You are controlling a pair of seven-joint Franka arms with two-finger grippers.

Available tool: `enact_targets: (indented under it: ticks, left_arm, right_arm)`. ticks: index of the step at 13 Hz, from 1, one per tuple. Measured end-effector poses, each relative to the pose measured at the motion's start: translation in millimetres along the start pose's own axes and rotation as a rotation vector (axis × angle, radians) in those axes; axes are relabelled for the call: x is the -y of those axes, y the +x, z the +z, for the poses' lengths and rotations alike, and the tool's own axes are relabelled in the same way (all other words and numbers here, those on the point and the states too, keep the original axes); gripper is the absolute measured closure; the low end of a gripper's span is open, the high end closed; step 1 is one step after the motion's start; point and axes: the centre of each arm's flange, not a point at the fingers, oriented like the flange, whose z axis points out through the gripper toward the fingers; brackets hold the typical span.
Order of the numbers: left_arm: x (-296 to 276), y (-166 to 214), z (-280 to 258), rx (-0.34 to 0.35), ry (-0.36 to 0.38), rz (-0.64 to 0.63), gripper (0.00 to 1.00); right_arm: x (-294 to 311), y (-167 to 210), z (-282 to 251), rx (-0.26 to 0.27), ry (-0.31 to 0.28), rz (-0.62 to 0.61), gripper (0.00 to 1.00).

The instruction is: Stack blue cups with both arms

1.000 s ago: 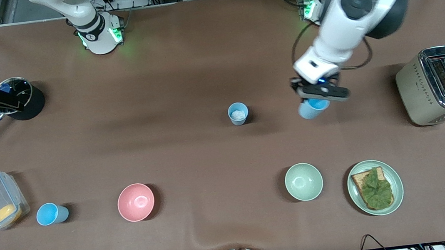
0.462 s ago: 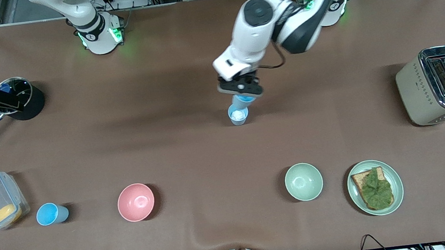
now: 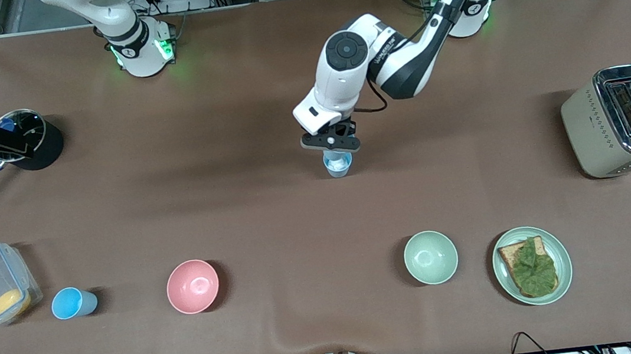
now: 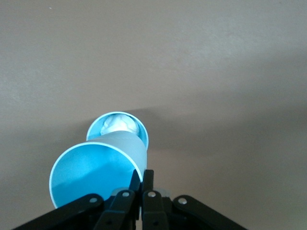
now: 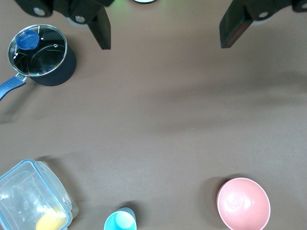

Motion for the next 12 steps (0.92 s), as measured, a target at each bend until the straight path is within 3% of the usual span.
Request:
enact_targets:
  ticks: [7, 9, 12]
  left_arm:
    - [-0.1, -0.9, 7.7, 0.011, 0.006, 0.001, 0.97]
    - [-1.2, -2.1, 12.2, 0.016, 0.008, 0.003, 0.93]
    - [3.7, 2.2, 11.8, 0.012, 0.011, -0.006, 0.65]
  right_arm:
    - [-0.5, 0.0, 0.0, 0.000, 0.000, 0.001, 0.00]
    - [-1.0, 0.0, 0.0, 0.000, 0.000, 0.002, 0.00]
    - [-1.2, 0.0, 0.0, 0.000, 0.000, 0.002, 0.00]
